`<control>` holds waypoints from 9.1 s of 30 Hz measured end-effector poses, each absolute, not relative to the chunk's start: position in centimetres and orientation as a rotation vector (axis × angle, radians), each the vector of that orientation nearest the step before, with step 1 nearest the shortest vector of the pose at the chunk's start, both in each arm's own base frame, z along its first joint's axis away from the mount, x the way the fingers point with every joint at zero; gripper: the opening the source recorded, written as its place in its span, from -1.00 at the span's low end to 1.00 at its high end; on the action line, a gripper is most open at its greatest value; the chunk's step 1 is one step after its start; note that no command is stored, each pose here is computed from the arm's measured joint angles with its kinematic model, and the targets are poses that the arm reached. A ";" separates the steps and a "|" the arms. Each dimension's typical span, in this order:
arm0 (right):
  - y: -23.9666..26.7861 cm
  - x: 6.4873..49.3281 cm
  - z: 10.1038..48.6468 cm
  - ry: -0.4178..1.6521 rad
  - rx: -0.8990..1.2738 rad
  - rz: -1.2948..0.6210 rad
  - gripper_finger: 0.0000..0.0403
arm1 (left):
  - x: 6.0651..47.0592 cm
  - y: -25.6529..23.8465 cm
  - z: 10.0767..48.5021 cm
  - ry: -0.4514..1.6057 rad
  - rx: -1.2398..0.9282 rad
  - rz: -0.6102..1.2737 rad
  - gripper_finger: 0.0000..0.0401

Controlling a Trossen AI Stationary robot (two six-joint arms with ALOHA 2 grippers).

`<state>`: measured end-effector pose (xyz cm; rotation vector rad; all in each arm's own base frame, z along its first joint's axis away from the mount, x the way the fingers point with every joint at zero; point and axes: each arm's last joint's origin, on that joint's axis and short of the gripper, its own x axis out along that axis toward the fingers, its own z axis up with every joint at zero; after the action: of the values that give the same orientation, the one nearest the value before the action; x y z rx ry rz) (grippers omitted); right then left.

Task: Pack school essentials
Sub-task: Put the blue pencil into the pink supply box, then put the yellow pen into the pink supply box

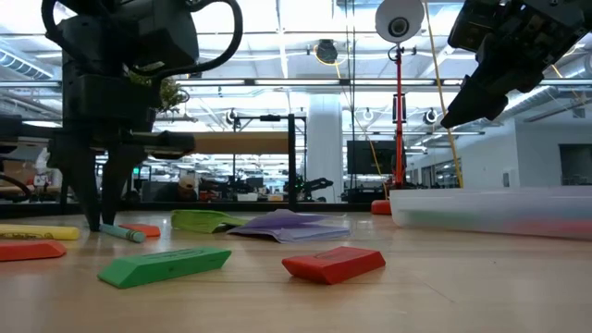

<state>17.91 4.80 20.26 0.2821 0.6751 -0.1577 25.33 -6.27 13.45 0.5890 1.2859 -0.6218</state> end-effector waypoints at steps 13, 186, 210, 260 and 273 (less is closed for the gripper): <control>4.9 18.6 21.2 0.557 0.251 -0.132 -0.15 | 26.5 -8.0 15.8 1.274 0.532 -0.526 -0.81; 7.4 11.8 16.9 1.214 0.598 -0.479 -0.69 | 30.3 -8.0 27.0 0.564 0.048 -0.060 -0.14; 7.4 12.5 18.5 0.988 0.525 -0.317 -0.51 | 29.8 -10.1 25.8 0.645 -0.005 -0.095 -0.14; 8.2 14.4 17.5 0.376 0.292 0.052 -0.45 | 21.0 -13.9 14.0 1.347 0.061 0.028 -0.51; 8.2 14.5 17.7 0.359 0.299 0.045 -0.45 | 21.2 -14.1 14.0 1.332 0.029 0.017 -0.80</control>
<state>14.47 8.24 17.69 0.2985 0.3587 0.0450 21.21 -14.11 13.99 0.0291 1.3317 0.0173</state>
